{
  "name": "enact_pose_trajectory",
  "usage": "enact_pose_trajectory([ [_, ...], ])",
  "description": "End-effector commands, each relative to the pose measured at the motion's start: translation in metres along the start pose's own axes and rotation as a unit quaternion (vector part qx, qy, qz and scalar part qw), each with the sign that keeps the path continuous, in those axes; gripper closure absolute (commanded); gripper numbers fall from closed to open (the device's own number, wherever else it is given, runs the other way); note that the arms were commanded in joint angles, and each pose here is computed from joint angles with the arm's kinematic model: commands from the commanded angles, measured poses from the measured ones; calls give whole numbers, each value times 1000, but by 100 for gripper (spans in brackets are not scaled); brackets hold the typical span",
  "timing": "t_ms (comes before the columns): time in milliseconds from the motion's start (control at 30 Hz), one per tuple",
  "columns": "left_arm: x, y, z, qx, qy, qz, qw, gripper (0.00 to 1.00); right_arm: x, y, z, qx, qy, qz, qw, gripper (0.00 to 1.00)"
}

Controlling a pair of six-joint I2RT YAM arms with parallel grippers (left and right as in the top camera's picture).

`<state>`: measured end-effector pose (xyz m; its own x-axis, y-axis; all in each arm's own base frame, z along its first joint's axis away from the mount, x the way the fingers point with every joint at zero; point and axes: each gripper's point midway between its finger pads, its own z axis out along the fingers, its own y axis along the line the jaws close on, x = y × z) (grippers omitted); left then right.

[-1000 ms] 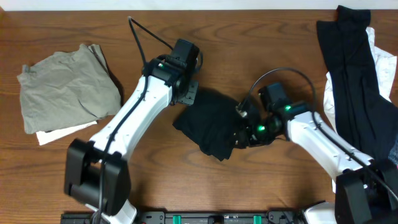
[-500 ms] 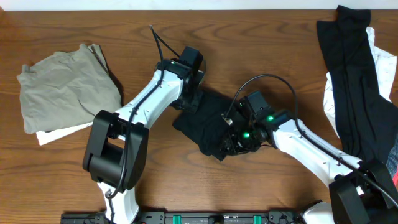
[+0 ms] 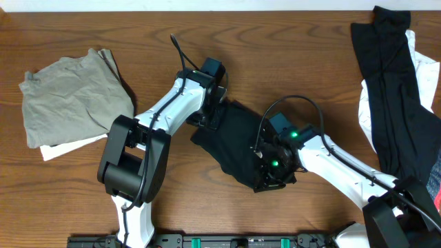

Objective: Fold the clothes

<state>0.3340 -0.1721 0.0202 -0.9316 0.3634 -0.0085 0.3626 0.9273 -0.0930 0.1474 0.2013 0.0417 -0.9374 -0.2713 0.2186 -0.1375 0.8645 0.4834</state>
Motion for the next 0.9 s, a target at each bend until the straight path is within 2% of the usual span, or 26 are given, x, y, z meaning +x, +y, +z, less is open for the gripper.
enact_pose_trajectory([
  [0, 14, 3, 14, -4, 31, 5, 999, 53, 2, -15, 7, 45, -6, -13, 999, 86],
  [133, 24, 4, 13, -5, 50, 4, 999, 53, -13, -27, 6, 82, -42, -23, 996, 78],
  [300, 32, 4, 12, -6, 68, 2, 998, 53, -29, -34, 3, 105, -75, -32, 991, 80],
  [467, 43, 4, 10, -8, 90, -28, 996, 53, -49, -48, -7, 126, -121, 7, 985, 78],
  [600, 56, 4, 8, -11, 115, -54, 992, 54, -59, -61, -16, 134, -144, 38, 980, 81],
  [700, 58, 5, 6, -14, 120, -55, 991, 71, -69, -69, -25, 141, -168, 52, 974, 86],
  [867, 40, 15, -24, -48, 63, -48, 996, 72, -80, -74, -45, 148, -201, 62, 966, 86],
])
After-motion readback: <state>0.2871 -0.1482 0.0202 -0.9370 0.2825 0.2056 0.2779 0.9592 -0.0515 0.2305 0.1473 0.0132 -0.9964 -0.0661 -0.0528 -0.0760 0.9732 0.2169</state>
